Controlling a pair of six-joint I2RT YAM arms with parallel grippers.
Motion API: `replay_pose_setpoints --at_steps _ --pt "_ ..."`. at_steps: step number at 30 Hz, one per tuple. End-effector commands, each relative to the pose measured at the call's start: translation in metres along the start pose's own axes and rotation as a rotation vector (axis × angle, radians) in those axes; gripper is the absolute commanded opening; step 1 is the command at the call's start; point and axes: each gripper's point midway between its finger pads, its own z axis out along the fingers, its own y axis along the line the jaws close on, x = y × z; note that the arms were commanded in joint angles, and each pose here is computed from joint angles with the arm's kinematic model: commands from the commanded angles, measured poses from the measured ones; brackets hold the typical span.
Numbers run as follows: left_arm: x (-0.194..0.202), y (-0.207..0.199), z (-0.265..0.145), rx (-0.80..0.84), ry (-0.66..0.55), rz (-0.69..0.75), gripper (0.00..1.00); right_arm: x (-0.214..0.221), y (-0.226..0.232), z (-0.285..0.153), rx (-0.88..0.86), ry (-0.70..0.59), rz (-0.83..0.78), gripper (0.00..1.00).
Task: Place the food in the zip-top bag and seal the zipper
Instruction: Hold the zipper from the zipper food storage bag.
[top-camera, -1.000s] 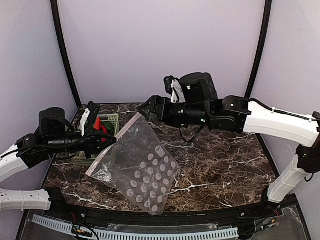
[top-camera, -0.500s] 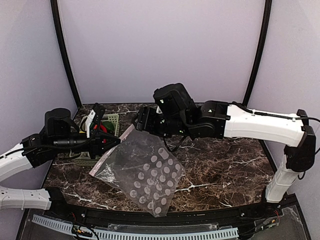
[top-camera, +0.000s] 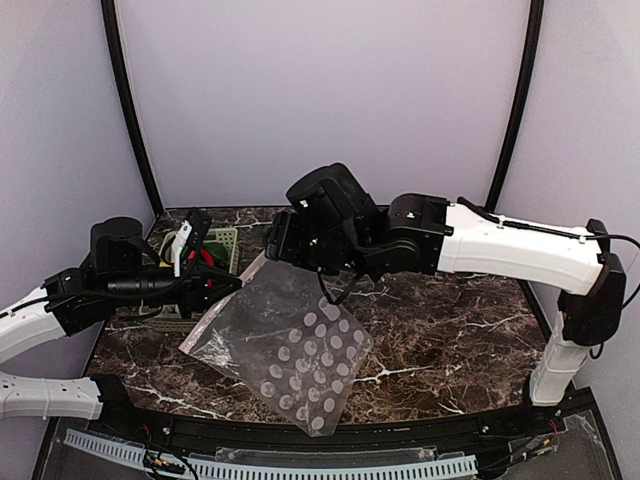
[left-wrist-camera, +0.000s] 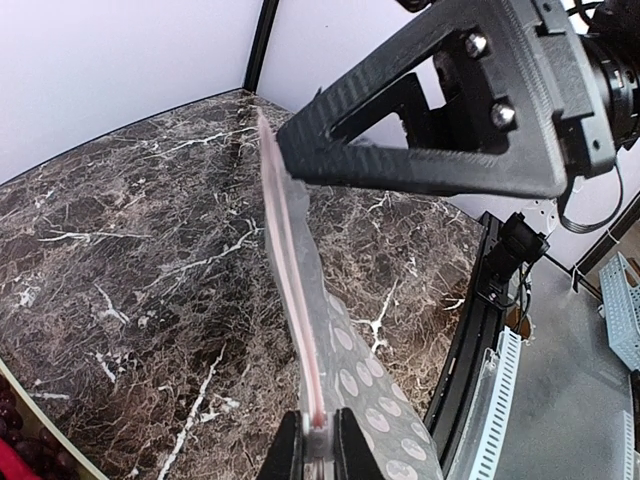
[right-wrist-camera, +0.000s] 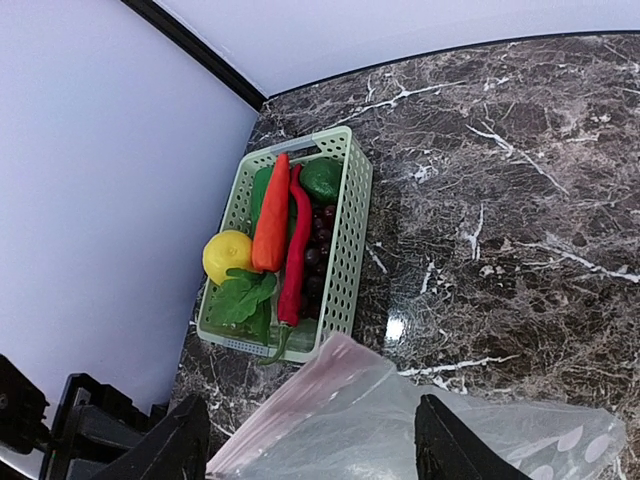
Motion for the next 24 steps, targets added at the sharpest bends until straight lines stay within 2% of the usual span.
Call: replay_pose_setpoints --at_steps 1,7,10,16,24 --pt "0.001 0.003 0.000 -0.017 -0.013 0.014 0.01 -0.001 0.002 -0.010 0.057 -0.031 -0.028 0.69" --pt "0.002 0.006 -0.001 -0.033 -0.013 0.011 0.01 0.008 0.013 -0.010 0.045 -0.015 -0.027 0.63" --pt "0.003 0.005 -0.001 -0.027 -0.013 0.011 0.01 0.014 0.013 -0.004 0.043 0.001 -0.020 0.54" --pt "0.005 0.002 0.000 -0.004 -0.007 0.015 0.01 0.016 0.016 0.010 0.021 0.020 -0.024 0.50" --pt "0.005 -0.003 0.001 0.026 -0.013 0.023 0.01 0.018 0.020 0.021 -0.015 0.040 -0.021 0.37"
